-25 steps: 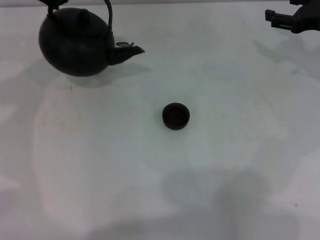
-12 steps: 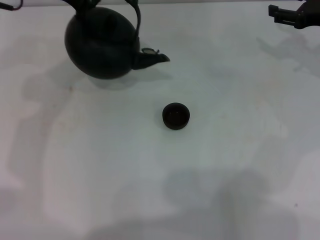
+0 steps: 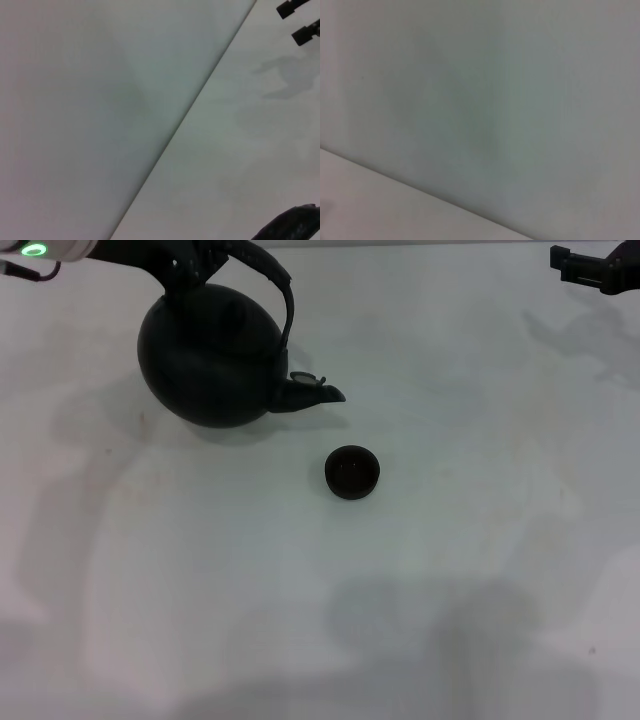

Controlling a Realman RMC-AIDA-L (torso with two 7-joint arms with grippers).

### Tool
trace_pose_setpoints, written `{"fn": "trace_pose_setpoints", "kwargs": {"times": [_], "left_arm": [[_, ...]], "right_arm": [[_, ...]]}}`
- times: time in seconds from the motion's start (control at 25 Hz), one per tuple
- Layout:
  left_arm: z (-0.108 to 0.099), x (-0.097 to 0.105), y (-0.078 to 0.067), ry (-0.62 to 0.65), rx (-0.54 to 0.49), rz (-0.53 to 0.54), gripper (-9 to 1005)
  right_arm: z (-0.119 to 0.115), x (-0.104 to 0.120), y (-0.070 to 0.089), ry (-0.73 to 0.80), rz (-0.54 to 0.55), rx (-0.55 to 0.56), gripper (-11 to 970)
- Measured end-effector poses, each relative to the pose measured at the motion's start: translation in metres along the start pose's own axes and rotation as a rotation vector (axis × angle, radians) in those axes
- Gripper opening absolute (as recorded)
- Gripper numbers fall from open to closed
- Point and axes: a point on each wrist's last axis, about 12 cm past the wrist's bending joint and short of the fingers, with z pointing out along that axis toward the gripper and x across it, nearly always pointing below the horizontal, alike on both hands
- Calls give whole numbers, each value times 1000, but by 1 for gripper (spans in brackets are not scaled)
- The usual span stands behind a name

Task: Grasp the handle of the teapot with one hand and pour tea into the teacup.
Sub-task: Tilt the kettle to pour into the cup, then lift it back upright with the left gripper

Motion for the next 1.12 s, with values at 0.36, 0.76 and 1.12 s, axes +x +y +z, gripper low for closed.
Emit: {"fn": "trace_pose_setpoints", "kwargs": {"times": [0.36,0.76,1.12], "left_arm": [[-1,-1,-3,16,25,39,175],[1,-7,-11,56,57,112,173],[6,-12,-15,113,51,180,171]], "right_arm": [[2,-1,-1,2,1,14,856],[1,0,-2,4,1,20,856],[2,1,-1,5,1,18,856]]}}
